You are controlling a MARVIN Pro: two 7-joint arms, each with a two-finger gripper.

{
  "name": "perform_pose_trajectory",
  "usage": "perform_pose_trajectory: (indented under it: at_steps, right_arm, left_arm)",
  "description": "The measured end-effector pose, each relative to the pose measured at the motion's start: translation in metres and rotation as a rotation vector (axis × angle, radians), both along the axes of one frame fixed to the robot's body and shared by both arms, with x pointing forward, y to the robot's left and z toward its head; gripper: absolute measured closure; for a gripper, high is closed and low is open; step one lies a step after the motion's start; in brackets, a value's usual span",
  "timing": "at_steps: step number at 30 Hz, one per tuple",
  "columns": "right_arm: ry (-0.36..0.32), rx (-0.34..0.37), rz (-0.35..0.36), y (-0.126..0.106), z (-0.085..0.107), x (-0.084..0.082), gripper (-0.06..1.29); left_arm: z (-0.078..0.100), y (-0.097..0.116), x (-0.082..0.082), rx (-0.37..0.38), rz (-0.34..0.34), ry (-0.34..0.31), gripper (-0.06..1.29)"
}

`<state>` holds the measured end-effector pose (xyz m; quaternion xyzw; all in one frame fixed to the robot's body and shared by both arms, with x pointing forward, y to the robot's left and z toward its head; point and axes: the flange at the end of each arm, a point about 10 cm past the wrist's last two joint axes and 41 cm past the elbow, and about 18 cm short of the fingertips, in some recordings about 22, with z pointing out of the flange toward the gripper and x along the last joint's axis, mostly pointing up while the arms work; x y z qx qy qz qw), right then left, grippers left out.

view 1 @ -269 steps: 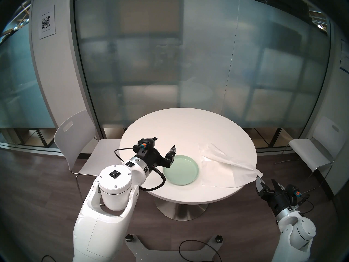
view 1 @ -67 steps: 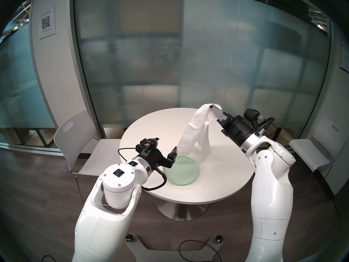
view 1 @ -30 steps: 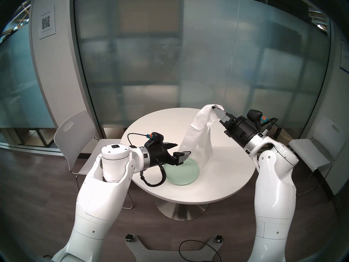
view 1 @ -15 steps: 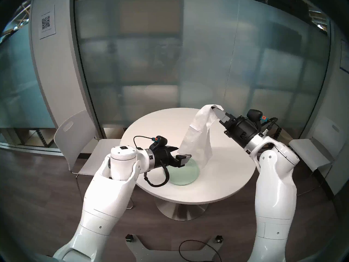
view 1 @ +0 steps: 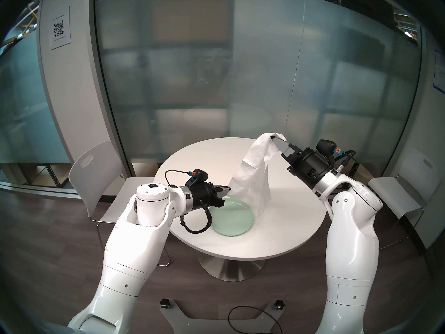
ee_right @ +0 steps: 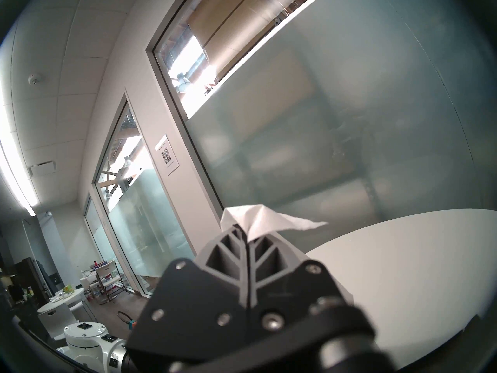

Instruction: Fold the napkin in half twice and place it beside the plate

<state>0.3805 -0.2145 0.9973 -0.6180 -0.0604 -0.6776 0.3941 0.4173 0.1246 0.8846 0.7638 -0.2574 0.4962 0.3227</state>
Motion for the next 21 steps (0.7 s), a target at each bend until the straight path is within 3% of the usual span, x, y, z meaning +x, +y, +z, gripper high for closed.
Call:
perform_pose_trajectory:
  at_steps: [12, 21]
  right_arm:
    - [0.003, 0.000, -0.010, -0.003, -0.001, -0.001, 1.25]
    - [0.040, -0.035, -0.028, -0.022, -0.011, -0.008, 1.25]
  left_arm:
    - [0.003, 0.002, -0.001, -0.019, -0.005, -0.004, 1.25]
    - [0.011, 0.020, 0.008, -0.005, 0.069, -0.037, 1.25]
